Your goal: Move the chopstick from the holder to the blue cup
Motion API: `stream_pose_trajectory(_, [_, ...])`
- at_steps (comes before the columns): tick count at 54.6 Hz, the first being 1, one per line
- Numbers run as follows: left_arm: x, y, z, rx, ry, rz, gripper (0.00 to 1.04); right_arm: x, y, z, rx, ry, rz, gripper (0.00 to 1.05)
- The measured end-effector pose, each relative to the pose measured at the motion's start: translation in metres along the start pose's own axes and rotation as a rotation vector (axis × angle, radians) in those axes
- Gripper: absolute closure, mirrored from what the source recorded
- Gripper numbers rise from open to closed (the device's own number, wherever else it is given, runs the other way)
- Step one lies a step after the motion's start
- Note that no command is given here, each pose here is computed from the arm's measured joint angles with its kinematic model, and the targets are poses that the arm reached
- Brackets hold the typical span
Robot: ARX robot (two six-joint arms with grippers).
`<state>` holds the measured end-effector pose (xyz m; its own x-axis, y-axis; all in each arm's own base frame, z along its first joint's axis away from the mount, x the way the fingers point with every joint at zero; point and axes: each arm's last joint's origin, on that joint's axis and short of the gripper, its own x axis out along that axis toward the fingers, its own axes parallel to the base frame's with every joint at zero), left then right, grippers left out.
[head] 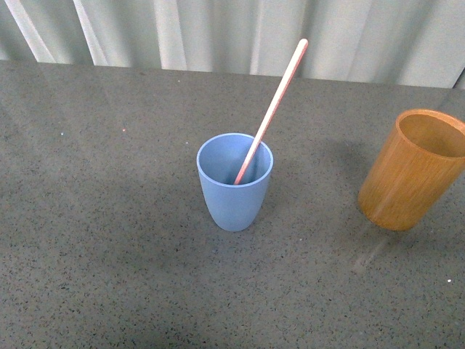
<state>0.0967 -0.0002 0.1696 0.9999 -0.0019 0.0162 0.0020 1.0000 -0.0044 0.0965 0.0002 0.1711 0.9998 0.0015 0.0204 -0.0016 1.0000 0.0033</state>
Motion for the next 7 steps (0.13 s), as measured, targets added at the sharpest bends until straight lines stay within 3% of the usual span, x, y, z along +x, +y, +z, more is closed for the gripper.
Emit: stream_pose_trajectory(7, [0.0000,0.0000,0.0000,0.000,0.000,0.000,0.07,0.0000,0.0000,0.0000,0.000,0.000,0.000,0.10])
